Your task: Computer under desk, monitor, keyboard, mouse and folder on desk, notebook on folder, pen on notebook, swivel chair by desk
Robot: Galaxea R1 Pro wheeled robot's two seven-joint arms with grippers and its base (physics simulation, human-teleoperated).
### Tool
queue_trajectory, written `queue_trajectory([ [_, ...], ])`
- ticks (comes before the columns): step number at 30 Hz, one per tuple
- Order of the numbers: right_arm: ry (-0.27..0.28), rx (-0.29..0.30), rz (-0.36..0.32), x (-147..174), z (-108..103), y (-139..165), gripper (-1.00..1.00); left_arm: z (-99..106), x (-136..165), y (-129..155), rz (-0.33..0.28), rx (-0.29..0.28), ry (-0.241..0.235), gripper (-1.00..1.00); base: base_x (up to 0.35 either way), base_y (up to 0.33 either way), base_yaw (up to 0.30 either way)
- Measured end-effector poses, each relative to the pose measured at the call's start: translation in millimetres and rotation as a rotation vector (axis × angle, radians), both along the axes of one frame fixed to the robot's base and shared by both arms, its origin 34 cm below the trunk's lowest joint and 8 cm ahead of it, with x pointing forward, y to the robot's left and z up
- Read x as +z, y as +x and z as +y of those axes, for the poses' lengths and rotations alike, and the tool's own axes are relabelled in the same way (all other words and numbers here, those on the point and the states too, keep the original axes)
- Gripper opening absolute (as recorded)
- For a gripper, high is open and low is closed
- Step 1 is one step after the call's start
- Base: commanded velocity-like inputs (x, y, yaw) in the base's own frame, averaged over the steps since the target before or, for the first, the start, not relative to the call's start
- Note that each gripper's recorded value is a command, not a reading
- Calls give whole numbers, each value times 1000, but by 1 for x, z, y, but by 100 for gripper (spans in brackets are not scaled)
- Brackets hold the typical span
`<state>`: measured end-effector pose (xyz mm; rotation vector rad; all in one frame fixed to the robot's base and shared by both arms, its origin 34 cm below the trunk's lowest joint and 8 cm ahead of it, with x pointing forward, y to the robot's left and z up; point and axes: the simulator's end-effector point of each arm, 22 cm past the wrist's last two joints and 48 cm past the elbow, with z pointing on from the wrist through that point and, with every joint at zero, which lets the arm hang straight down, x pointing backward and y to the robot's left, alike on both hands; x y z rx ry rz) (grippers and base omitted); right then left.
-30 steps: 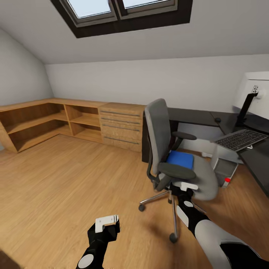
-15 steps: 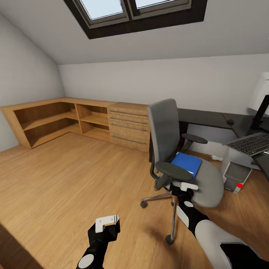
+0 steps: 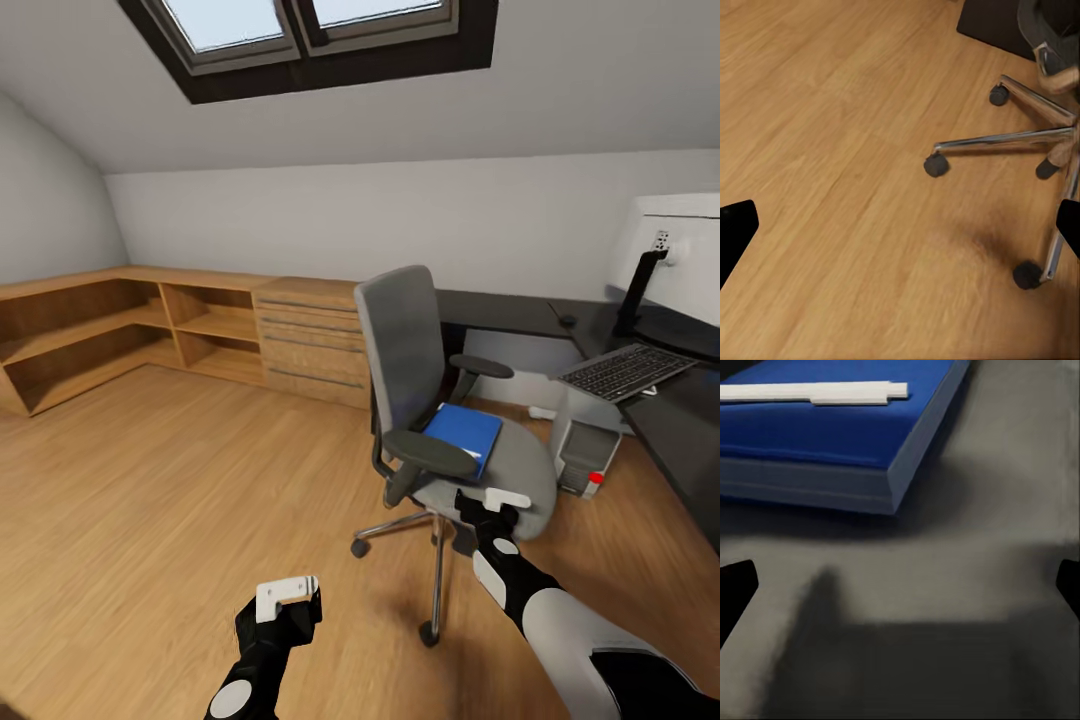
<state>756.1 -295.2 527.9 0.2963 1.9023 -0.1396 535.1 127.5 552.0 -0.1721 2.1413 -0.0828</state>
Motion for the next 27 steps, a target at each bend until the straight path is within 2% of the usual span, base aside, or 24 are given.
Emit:
queue_trajectory([
  [18, -1, -2, -9, 6, -2, 1, 100, 1, 4, 0, -8, 1, 0, 100, 0, 0, -252],
  [27, 3, -3, -11, 7, -2, 0, 100, 12, 3, 1, -7, 24, 7, 100, 0, 0, -203],
])
